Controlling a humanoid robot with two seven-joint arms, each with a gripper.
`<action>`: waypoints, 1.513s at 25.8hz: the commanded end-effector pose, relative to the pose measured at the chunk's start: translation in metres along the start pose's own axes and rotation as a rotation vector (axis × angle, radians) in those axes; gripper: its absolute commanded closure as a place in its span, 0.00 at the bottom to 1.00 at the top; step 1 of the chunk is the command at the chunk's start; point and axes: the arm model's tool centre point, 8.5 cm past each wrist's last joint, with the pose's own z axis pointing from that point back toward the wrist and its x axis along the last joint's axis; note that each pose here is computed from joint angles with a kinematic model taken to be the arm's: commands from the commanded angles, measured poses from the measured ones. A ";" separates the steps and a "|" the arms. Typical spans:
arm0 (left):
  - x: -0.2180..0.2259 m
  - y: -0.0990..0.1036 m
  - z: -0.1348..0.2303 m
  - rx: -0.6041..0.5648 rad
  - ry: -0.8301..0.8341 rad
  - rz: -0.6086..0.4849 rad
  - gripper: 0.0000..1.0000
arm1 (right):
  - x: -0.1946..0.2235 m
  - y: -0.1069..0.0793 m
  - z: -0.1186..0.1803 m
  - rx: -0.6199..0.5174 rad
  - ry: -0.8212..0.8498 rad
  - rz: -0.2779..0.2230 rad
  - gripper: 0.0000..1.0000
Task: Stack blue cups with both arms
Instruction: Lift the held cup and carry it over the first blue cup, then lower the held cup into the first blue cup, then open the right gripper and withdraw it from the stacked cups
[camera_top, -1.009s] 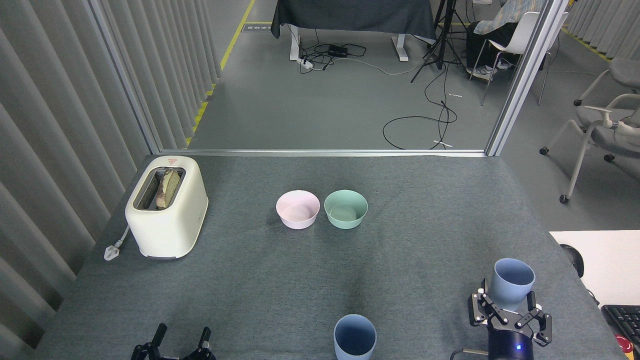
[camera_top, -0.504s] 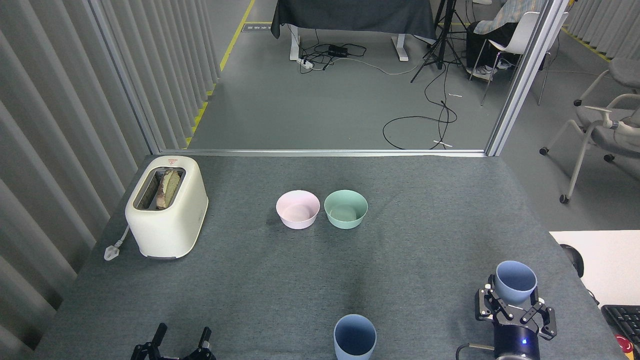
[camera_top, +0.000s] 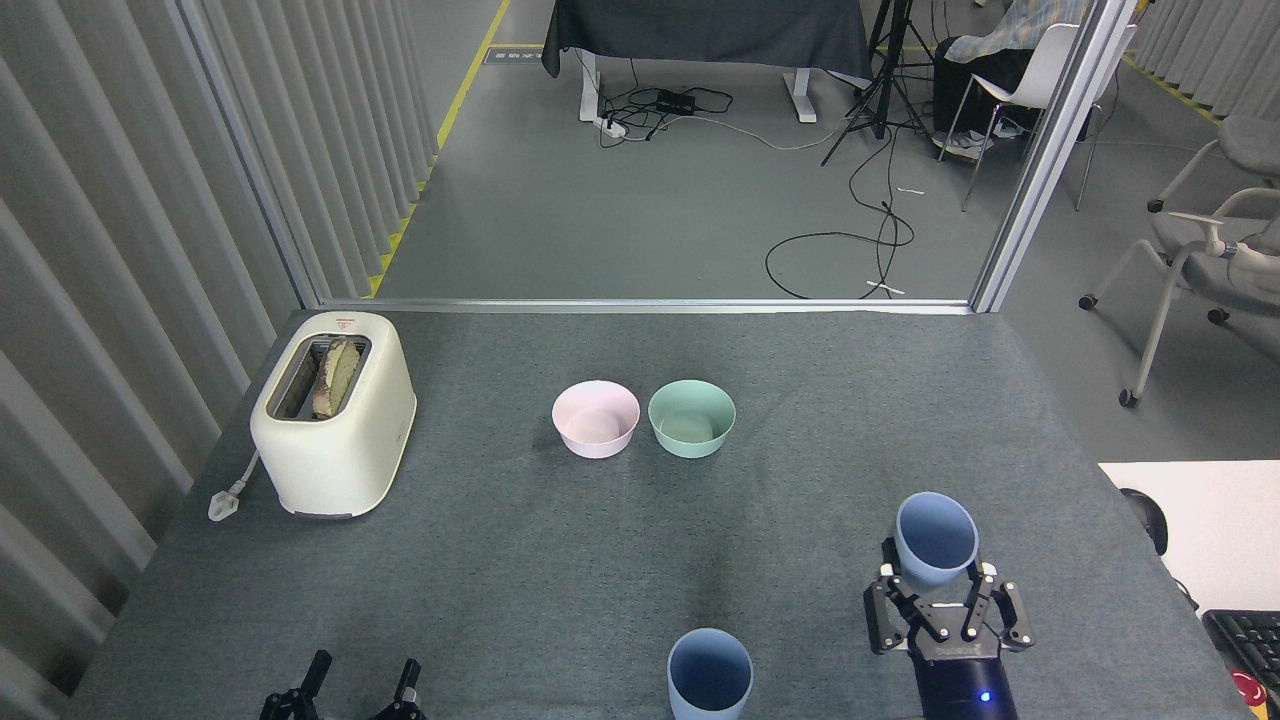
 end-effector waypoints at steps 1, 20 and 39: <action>0.000 0.000 0.003 -0.003 0.000 0.000 0.00 | 0.076 -0.035 0.003 -0.072 -0.214 -0.035 0.80; 0.001 0.001 0.006 -0.002 -0.002 -0.007 0.00 | 0.164 -0.066 0.065 -0.018 -0.545 -0.095 0.80; -0.006 0.001 0.009 -0.004 -0.005 -0.022 0.00 | 0.142 -0.051 0.070 0.071 -0.469 -0.076 0.80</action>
